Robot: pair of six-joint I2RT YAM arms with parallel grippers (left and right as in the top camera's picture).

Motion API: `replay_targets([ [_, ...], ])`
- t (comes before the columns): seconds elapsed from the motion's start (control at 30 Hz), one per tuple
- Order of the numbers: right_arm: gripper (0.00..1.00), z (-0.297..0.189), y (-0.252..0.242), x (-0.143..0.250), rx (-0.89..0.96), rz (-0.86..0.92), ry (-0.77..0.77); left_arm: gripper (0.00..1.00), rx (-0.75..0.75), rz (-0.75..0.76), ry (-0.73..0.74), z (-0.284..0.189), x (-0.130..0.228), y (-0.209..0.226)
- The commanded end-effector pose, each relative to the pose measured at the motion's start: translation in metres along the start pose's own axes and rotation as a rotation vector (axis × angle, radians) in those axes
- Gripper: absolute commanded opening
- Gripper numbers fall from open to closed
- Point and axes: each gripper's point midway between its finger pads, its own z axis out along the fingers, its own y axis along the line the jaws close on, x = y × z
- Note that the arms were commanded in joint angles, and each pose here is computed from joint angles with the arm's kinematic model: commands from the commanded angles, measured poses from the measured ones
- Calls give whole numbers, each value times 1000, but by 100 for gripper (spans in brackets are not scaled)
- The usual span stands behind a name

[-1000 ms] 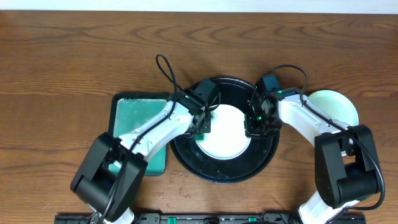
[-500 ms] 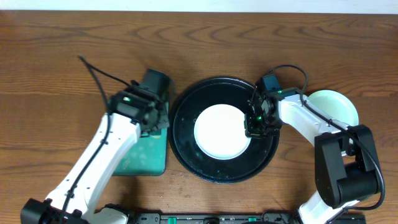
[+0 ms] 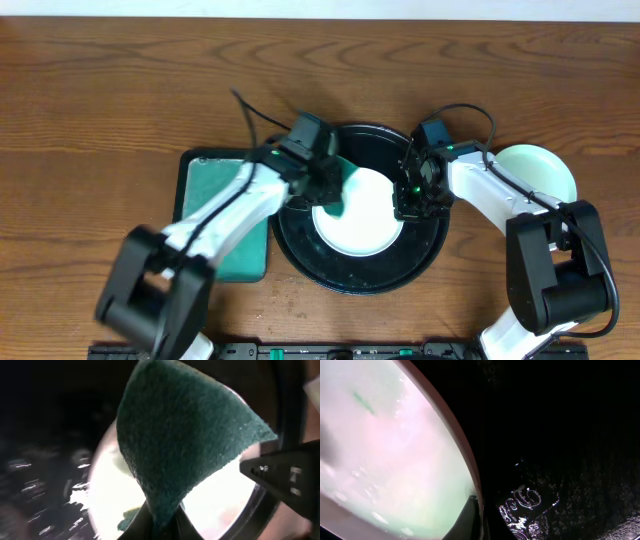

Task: Clean dirty plates on tray and stack at the side
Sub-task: 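Scrub the plate with the sponge while the right gripper holds its rim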

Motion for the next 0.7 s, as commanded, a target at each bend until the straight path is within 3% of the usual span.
replay_targets([
  [0.0, 1, 9, -14, 3, 82, -3, 13, 7, 27, -57, 76, 26, 13, -1],
  [0.43, 1, 9, -14, 2, 80, -5, 7, 8, 180, -76, 122, 98, 16, -28],
  [0.67, 1, 9, -14, 2, 80, -5, 7, 7, 344, -19, 160, 98, 25, -70],
])
